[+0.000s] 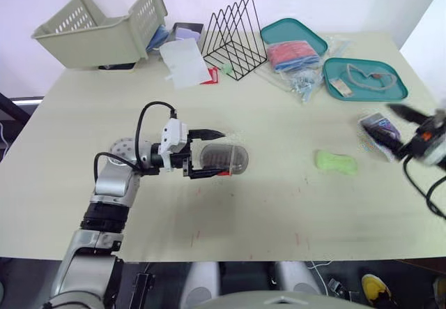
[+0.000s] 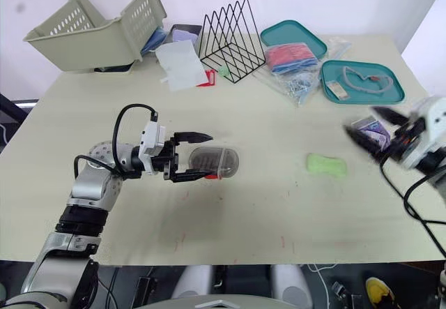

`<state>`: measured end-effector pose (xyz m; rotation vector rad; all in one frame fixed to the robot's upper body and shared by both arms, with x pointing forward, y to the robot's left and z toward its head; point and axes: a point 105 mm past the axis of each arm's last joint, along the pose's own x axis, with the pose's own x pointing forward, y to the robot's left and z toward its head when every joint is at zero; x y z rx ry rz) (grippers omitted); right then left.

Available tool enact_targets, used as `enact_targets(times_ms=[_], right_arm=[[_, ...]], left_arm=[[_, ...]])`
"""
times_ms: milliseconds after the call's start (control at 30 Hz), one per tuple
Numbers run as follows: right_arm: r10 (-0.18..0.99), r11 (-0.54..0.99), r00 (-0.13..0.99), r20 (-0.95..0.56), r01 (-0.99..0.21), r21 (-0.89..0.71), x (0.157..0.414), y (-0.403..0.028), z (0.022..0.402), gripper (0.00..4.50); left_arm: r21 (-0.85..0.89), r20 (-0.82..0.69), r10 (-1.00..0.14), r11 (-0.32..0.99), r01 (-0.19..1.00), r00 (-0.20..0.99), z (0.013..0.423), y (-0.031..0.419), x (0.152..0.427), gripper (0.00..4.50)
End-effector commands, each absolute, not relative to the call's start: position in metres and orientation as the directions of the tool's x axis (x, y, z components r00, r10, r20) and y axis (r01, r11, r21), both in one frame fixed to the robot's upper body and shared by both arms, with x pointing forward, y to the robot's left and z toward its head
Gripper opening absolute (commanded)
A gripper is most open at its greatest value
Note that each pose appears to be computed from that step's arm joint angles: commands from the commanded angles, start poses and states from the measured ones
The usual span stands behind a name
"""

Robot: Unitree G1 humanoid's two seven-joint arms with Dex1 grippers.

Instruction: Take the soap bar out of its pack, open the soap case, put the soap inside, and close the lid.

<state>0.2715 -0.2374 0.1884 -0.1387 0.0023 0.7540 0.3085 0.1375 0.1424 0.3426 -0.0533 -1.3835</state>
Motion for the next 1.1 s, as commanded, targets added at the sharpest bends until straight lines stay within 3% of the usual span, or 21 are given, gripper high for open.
enact_targets(times_ms=[33,200,533,1100], right_arm=[[0.836,0.524,0.538,-0.105,-0.841,-0.137,0.241,-0.224,0.165,4.46],[0.884,0.415,0.437,-0.167,-0.897,-0.151,0.227,-0.223,0.139,4.46],[0.917,0.304,0.347,-0.196,-0.927,-0.221,0.211,-0.215,0.121,4.46],[0.909,0.309,0.356,-0.217,-0.925,-0.222,0.21,-0.205,0.112,4.46]], left_arm=[[0.331,-0.238,-0.953,0.104,0.938,0.189,0.148,0.146,0.316,4.5],[0.343,-0.333,-0.928,0.048,0.938,0.169,0.144,0.154,0.324,4.5],[0.35,-0.458,-0.881,-0.054,0.935,0.121,0.135,0.157,0.331,4.5],[0.331,-0.5,-0.861,-0.096,0.939,0.088,0.122,0.152,0.336,4.5]])
